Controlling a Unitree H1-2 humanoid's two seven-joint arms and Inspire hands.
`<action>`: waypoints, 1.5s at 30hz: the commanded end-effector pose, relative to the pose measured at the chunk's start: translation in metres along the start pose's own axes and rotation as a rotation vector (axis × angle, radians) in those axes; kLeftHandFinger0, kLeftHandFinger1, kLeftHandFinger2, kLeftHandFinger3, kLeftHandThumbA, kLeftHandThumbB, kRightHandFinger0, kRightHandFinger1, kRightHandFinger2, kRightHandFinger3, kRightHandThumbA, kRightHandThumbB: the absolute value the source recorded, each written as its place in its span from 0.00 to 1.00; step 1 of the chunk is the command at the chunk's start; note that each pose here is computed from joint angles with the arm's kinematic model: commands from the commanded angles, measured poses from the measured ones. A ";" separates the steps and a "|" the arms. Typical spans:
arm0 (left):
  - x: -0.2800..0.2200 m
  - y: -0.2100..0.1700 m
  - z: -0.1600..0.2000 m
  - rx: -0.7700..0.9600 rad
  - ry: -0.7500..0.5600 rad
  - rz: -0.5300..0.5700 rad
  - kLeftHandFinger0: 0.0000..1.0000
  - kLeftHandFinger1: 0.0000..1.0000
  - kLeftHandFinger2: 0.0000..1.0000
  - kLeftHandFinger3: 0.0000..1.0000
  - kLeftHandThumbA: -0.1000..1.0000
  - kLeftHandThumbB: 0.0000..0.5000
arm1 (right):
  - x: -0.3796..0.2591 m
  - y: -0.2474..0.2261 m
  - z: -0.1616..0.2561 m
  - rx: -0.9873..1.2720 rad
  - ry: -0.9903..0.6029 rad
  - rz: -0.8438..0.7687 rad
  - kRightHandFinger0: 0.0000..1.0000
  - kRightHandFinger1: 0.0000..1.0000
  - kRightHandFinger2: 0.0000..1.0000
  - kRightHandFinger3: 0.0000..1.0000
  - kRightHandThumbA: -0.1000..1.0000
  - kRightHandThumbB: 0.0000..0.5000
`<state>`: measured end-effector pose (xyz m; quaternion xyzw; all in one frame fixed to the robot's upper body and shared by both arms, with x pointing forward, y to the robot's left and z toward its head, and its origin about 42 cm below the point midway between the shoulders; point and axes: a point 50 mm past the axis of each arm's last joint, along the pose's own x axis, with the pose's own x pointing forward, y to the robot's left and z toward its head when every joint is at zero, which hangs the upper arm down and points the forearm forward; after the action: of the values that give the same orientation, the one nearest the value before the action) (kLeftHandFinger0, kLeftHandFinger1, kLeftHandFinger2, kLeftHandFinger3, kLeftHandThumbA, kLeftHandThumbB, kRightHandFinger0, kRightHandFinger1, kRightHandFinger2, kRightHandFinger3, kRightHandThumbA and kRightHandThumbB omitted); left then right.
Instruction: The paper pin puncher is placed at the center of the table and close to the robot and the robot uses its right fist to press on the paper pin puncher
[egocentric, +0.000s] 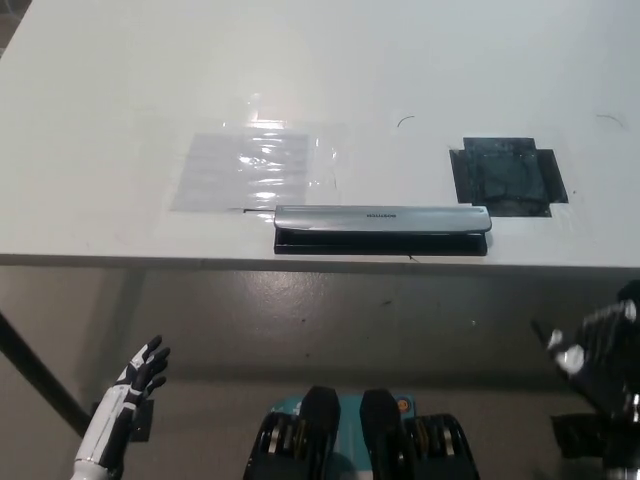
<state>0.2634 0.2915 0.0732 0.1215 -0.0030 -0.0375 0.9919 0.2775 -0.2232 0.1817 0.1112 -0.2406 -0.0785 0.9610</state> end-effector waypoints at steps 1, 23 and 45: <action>0.004 0.007 0.015 0.014 -0.098 -0.008 1.00 1.00 1.00 1.00 1.00 0.29 | 0.066 0.066 0.063 0.183 -0.080 0.212 0.00 0.00 0.00 0.00 1.00 0.39; 0.010 0.004 0.022 -0.009 -0.114 -0.018 1.00 1.00 1.00 1.00 1.00 0.37 | 0.211 0.238 0.006 0.157 0.180 0.439 0.00 0.01 0.07 0.01 1.00 0.54; 0.014 0.007 0.026 0.022 -0.128 -0.019 1.00 1.00 1.00 1.00 1.00 0.41 | 0.164 0.187 -0.120 0.049 0.446 0.319 0.00 0.01 0.24 0.19 1.00 0.48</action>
<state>0.2741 0.2892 0.0853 0.1234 -0.0261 -0.0444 0.9910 0.4958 -0.0525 0.2023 0.1132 -0.0086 0.1116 0.9872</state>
